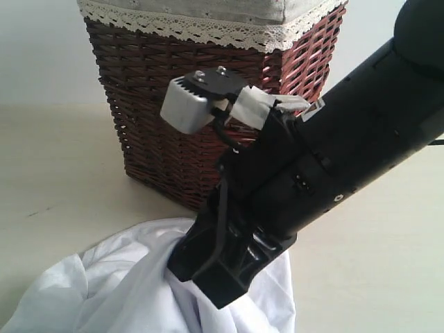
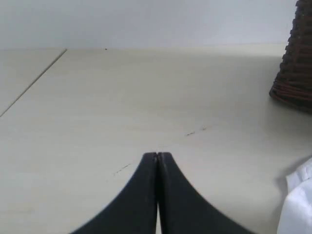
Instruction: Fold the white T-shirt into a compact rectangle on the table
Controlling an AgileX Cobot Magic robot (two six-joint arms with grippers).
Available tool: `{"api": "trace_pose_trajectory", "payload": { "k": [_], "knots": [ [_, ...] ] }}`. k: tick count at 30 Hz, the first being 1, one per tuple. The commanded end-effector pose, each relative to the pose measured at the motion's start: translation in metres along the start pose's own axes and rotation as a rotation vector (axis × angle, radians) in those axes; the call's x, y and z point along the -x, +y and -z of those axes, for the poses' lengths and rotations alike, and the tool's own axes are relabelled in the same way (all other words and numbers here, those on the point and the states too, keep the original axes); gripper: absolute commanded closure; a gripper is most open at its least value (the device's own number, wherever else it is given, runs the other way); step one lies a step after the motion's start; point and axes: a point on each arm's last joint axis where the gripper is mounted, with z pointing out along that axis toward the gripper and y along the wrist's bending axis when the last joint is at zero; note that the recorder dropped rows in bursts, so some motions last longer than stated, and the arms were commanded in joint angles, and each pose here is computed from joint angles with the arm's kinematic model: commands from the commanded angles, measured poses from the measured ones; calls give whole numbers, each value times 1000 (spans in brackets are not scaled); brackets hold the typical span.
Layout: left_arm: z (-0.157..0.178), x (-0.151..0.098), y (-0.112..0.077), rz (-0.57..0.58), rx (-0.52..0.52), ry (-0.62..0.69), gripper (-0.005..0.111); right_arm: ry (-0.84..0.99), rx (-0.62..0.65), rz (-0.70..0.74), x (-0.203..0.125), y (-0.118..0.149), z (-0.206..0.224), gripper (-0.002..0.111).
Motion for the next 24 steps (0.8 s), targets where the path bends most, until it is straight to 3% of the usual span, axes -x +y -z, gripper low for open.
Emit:
{"api": "trace_pose_trajectory", "payload": {
  "k": [1,6,9,11,13,15,17,22,24],
  "knots": [
    [0,1,0,-5,-5,-15,107,22,-43,15,-2,-4,0,108],
    [0,1,0,-5,-5,-15,107,12,-116,-126,-2,-10,0,108],
    [0,1,0,-5,-5,-15,107,4,-85,-216,0,-7,1,108],
    [0,1,0,-5,-5,-15,107,11,29,-202,5,5,5,108],
    [0,1,0,-5,-5,-15,107,-32,235,-154,15,26,11,108],
    [0,1,0,-5,-5,-15,107,-134,472,-111,29,47,23,108],
    [0,1,0,-5,-5,-15,107,-306,603,-82,48,58,37,108],
    [0,1,0,-5,-5,-15,107,-455,670,-28,67,68,54,108],
    [0,1,0,-5,-5,-15,107,-477,579,-53,70,61,51,108]
  ]
}}
